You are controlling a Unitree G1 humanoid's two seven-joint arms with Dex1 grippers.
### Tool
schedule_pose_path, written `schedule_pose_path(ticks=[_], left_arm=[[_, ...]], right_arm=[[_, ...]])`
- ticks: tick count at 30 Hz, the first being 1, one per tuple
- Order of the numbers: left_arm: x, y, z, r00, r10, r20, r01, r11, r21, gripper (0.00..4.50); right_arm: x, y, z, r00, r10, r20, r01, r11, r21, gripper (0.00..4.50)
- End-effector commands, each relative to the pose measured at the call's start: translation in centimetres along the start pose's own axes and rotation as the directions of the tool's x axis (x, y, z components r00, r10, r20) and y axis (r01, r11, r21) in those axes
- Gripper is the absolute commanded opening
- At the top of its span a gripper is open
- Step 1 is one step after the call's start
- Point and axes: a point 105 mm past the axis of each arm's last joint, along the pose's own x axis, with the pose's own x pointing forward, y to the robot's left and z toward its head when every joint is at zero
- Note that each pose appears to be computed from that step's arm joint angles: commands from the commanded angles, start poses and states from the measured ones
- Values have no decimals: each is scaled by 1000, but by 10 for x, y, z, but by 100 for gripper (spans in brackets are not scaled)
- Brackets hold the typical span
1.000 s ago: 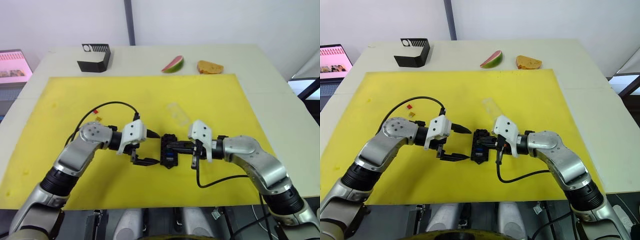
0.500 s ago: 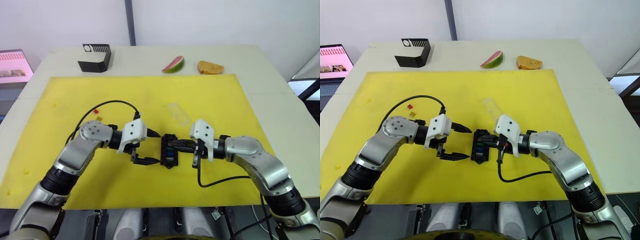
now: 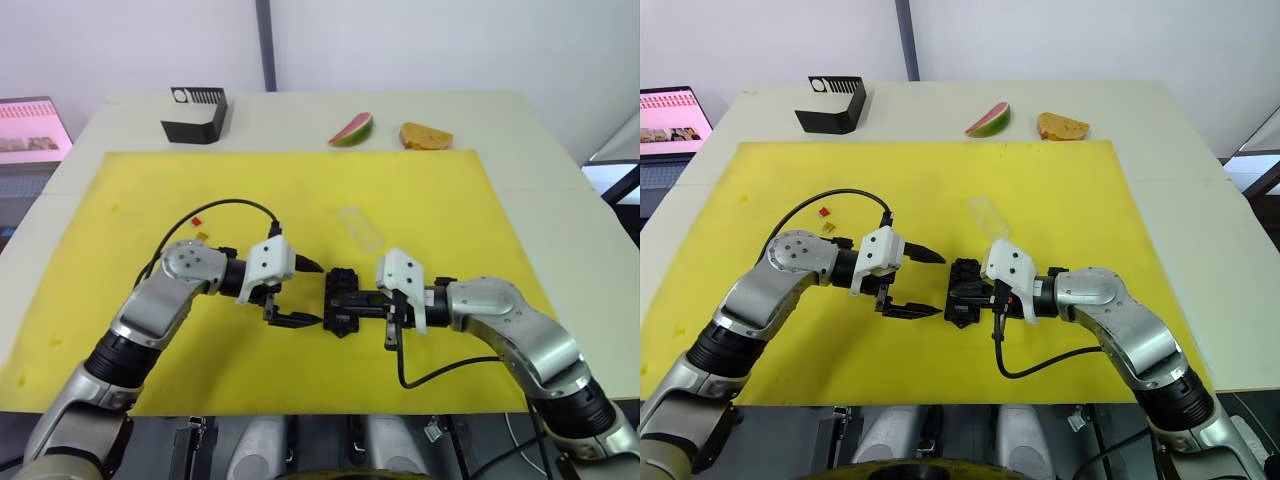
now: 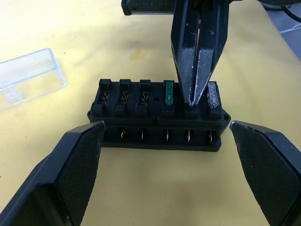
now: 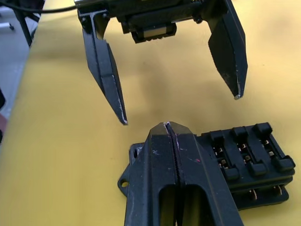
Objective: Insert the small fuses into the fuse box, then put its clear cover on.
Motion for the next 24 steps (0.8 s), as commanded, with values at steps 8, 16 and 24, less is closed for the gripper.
schedule_pose_path(ticks=[8, 16, 24], left_arm=[[-10, 6, 5, 999, 42, -3, -42, 998, 51, 450], [-31, 11, 15, 989, 140, 51, -141, 990, 9, 450], [-106, -1, -10, 878, 478, 10, -455, 841, -294, 450]], right_arm=[[1, 2, -2, 1000, 3, -2, -3, 1000, 1, 2], [-29, -7, 53, 982, -7, 188, 7, 1000, 1, 2], [-89, -47, 23, 969, -246, 17, 245, 968, 49, 26]])
